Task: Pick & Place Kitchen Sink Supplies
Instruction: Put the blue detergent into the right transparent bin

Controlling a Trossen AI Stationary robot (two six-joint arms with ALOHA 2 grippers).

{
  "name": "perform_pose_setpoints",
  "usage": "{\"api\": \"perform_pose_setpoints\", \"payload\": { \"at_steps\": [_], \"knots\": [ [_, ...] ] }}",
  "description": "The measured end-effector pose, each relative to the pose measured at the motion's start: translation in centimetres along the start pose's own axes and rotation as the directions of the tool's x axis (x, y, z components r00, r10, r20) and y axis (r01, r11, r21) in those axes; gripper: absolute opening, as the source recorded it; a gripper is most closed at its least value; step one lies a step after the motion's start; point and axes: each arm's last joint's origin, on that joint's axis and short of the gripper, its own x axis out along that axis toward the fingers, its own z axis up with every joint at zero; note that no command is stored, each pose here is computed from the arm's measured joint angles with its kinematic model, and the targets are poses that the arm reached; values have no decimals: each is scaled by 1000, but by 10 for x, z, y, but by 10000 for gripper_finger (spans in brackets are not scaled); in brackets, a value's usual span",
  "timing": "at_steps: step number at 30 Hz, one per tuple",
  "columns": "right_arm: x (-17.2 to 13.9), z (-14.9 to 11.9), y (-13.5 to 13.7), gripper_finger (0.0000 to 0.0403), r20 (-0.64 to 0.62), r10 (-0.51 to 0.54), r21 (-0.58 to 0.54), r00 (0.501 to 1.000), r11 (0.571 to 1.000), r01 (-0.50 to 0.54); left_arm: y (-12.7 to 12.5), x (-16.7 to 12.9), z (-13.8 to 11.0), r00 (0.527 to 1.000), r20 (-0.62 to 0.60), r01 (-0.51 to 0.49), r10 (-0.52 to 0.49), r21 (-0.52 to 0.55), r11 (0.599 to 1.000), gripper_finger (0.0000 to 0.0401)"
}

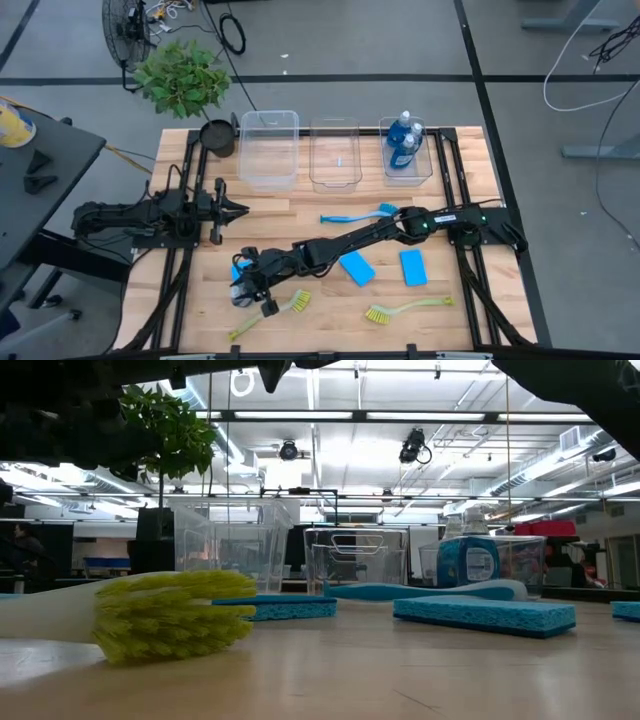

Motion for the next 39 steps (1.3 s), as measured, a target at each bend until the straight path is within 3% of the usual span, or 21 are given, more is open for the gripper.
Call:
{"api": "perform_pose_setpoints", "payload": {
  "at_steps": [5,20,39],
  "knots": [
    [-2,5,0,123,-4,0,5,1000,1000,0,0,0,0,1000,0,0,0,0,1000,44],
    [-33,56,-23,124,77,-43,8,996,999,43,0,0,0,1000,0,0,0,0,1000,44],
    [-51,68,-26,125,21,-6,-5,1000,1000,6,0,0,0,1000,-1,0,0,0,1000,44]
  ]
}}
